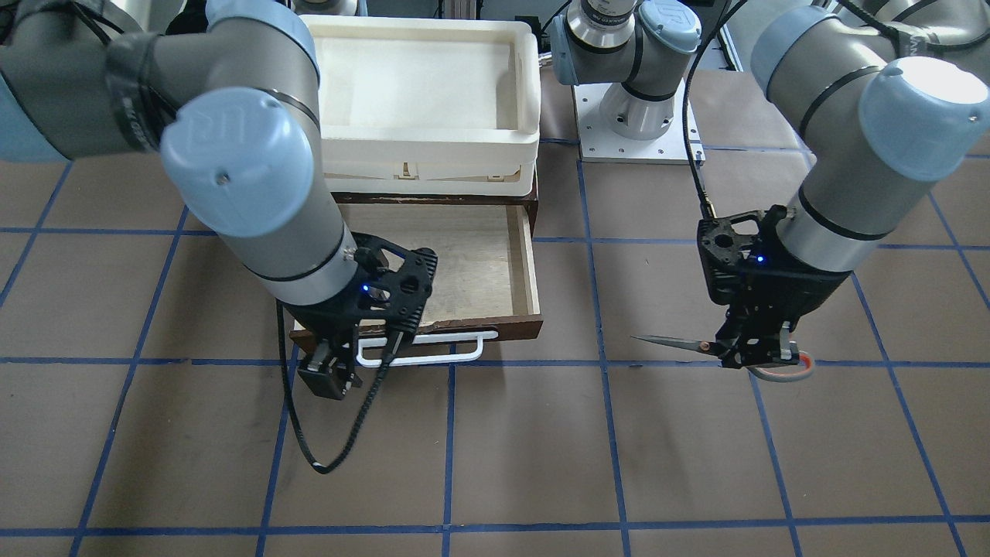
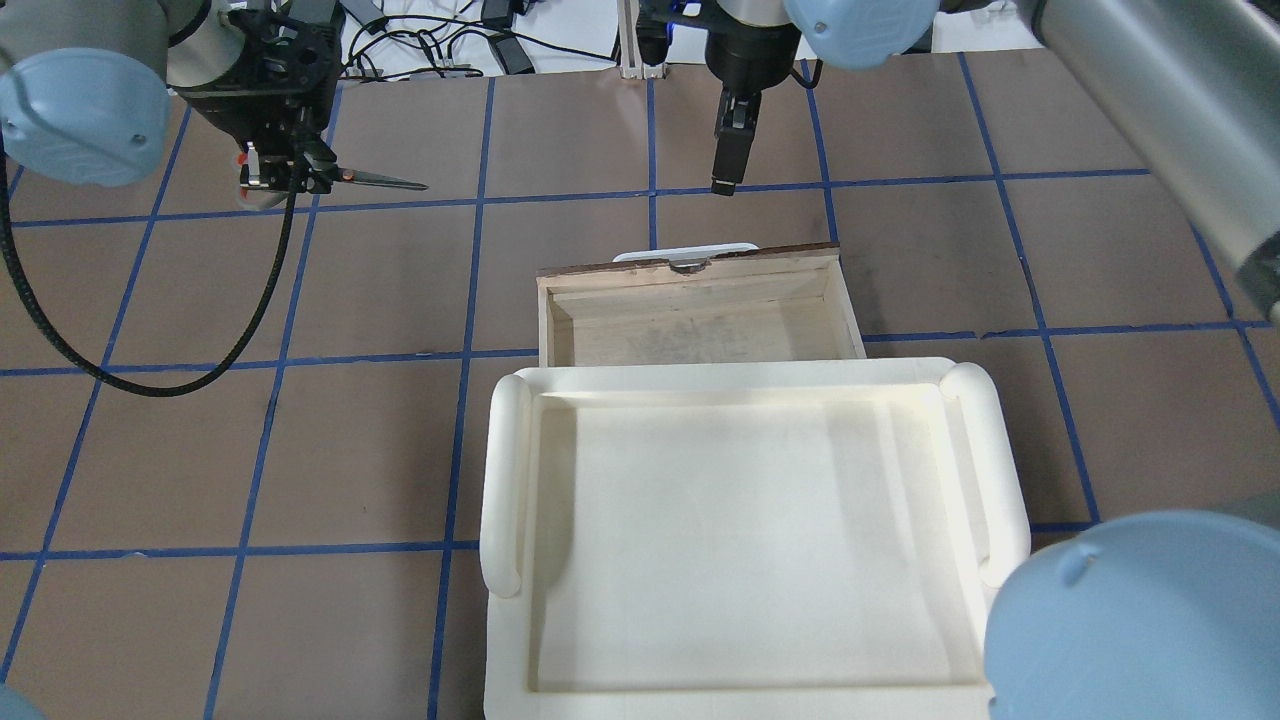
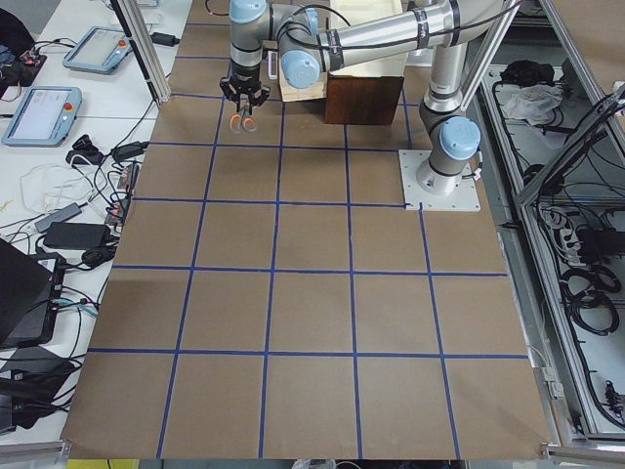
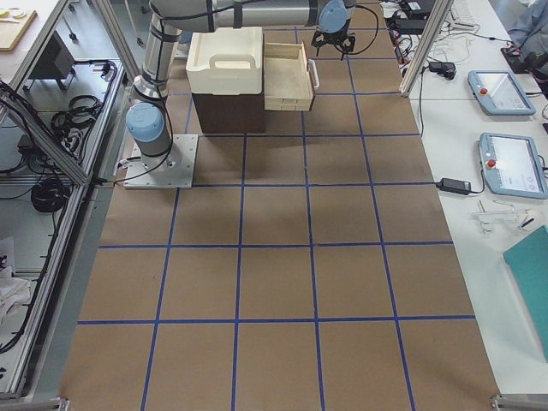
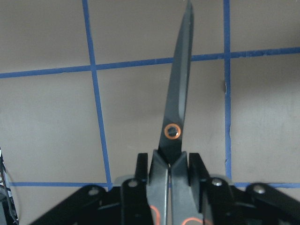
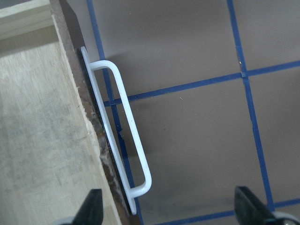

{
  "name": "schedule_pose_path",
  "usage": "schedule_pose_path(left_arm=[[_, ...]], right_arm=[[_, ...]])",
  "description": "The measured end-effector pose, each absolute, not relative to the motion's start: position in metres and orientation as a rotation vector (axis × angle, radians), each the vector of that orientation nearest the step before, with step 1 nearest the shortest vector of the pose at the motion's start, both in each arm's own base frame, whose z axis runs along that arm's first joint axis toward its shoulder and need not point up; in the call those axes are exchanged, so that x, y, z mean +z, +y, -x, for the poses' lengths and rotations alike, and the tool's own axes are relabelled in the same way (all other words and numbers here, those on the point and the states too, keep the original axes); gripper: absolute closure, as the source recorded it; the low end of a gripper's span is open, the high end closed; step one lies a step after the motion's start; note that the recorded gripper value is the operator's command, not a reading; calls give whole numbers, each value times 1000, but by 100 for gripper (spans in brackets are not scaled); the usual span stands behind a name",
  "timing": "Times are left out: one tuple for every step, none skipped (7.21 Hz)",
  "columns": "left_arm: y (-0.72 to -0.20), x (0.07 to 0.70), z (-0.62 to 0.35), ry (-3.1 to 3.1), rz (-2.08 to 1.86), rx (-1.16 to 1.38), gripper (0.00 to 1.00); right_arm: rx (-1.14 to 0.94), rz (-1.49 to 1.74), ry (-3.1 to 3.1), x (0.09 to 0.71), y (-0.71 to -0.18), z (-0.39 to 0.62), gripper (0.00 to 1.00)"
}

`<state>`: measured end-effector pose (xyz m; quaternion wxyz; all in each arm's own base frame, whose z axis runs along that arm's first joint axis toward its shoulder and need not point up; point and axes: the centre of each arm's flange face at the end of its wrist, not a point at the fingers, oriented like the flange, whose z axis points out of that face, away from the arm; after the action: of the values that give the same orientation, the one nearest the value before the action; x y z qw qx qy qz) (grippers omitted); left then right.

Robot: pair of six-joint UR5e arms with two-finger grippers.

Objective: Place scissors in drawer with both arms

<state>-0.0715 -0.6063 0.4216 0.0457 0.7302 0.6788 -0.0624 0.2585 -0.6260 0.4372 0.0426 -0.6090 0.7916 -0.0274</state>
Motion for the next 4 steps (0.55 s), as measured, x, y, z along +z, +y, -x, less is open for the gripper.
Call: schedule_pose_path(left_arm=[[-601, 421, 103, 2079, -2238, -194, 100], [-594, 420, 140, 2093, -2242, -198, 100], [-586, 416, 177, 2118, -2238, -200, 100], [-576, 411, 212, 2142, -2234, -198, 100]], right_arm=[[-104, 1780, 2496, 458, -607, -237, 0], [-118, 1704, 2562, 474, -588, -215, 0], [-129, 1617, 2629, 490, -568, -192, 0], [-130, 1515, 2692, 503, -548, -175, 0]])
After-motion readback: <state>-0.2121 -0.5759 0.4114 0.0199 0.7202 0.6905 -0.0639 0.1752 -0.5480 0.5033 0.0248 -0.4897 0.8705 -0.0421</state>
